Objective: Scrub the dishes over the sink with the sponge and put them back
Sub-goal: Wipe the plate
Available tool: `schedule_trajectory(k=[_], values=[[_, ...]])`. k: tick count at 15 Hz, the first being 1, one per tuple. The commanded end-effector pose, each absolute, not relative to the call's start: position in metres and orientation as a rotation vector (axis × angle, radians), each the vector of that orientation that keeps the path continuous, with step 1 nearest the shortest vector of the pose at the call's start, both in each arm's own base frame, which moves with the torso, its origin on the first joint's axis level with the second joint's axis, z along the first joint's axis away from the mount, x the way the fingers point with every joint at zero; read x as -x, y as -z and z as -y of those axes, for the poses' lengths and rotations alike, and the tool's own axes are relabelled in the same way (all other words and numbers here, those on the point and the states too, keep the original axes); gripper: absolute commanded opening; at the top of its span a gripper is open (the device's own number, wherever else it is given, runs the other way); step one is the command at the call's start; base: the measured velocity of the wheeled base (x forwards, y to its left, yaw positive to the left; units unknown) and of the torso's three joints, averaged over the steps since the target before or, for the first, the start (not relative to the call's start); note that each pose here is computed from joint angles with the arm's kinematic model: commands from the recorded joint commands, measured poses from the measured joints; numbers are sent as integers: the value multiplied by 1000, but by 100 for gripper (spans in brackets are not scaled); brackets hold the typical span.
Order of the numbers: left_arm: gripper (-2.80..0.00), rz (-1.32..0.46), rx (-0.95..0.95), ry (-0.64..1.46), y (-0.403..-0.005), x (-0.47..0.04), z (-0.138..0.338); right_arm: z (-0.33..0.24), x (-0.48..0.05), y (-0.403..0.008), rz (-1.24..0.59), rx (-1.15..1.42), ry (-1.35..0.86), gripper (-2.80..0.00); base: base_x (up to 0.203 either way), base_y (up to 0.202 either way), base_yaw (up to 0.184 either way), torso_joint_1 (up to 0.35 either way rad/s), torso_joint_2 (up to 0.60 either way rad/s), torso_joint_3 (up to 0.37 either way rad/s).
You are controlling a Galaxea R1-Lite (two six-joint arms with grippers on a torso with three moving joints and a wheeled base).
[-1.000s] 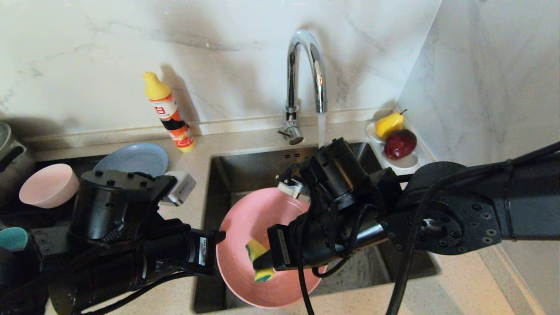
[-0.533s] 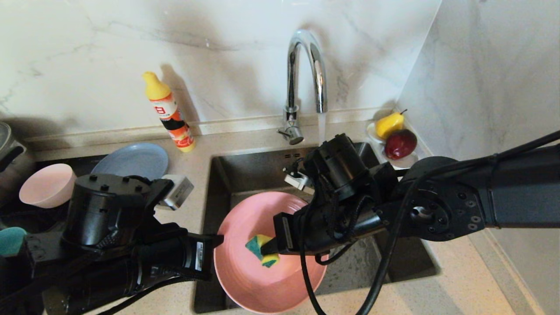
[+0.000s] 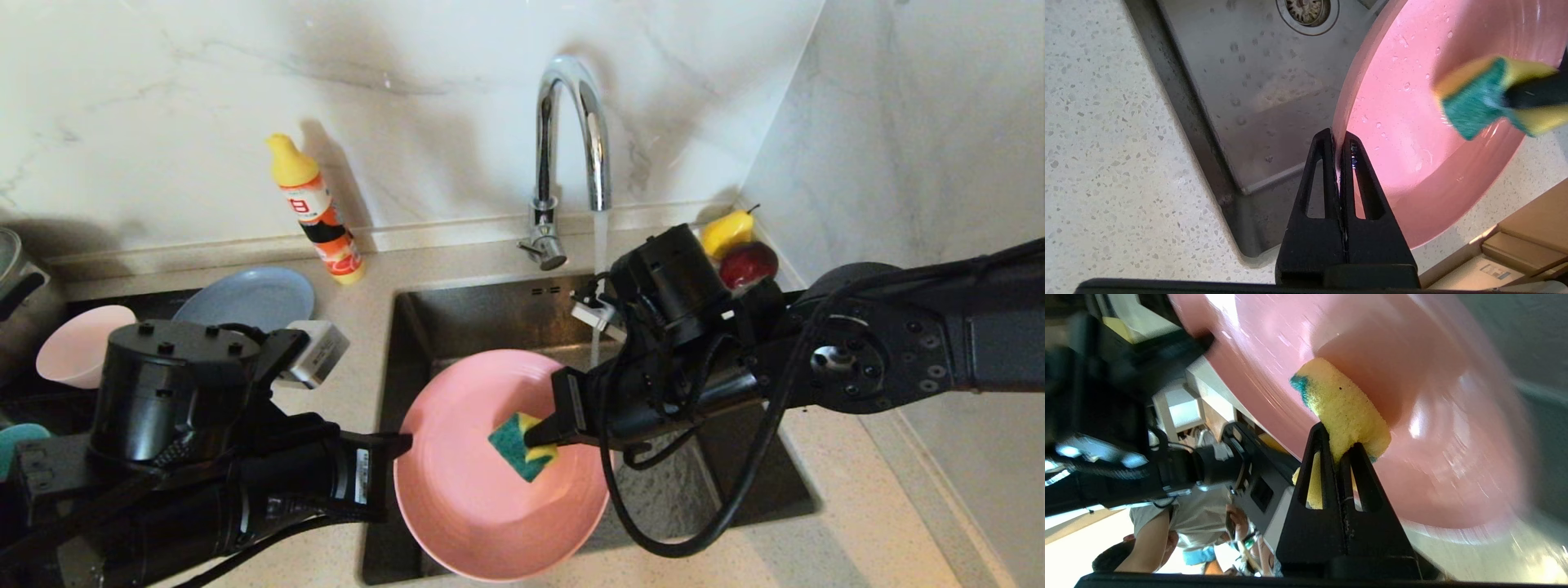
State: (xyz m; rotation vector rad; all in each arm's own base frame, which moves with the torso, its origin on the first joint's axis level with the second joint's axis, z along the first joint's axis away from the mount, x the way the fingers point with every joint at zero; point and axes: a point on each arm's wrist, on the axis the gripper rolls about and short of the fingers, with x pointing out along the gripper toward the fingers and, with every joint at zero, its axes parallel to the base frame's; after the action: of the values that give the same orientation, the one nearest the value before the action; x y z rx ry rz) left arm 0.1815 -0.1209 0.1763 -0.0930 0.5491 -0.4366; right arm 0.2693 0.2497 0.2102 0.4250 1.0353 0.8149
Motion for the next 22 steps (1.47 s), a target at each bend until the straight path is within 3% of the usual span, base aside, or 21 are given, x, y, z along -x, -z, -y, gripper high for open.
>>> schedule_trajectory(k=[1, 10, 18, 22], values=[[-280, -541, 99, 437, -178, -181, 120, -239, -265, -218, -1035, -435, -803, -280, 0, 0, 0, 0, 0, 0], [-280, -542, 106, 435, -179, -184, 123, -268, -255, -187, -1136, -371, -834, -280, 0, 0, 0, 0, 0, 0], [-280, -558, 122, 429, -176, -183, 122, -293, -263, -217, -1028, -393, -918, -280, 0, 0, 0, 0, 0, 0], [-280, -547, 143, 422, -179, -181, 120, -280, -274, -220, -1009, -415, -881, -280, 0, 0, 0, 0, 0, 0]])
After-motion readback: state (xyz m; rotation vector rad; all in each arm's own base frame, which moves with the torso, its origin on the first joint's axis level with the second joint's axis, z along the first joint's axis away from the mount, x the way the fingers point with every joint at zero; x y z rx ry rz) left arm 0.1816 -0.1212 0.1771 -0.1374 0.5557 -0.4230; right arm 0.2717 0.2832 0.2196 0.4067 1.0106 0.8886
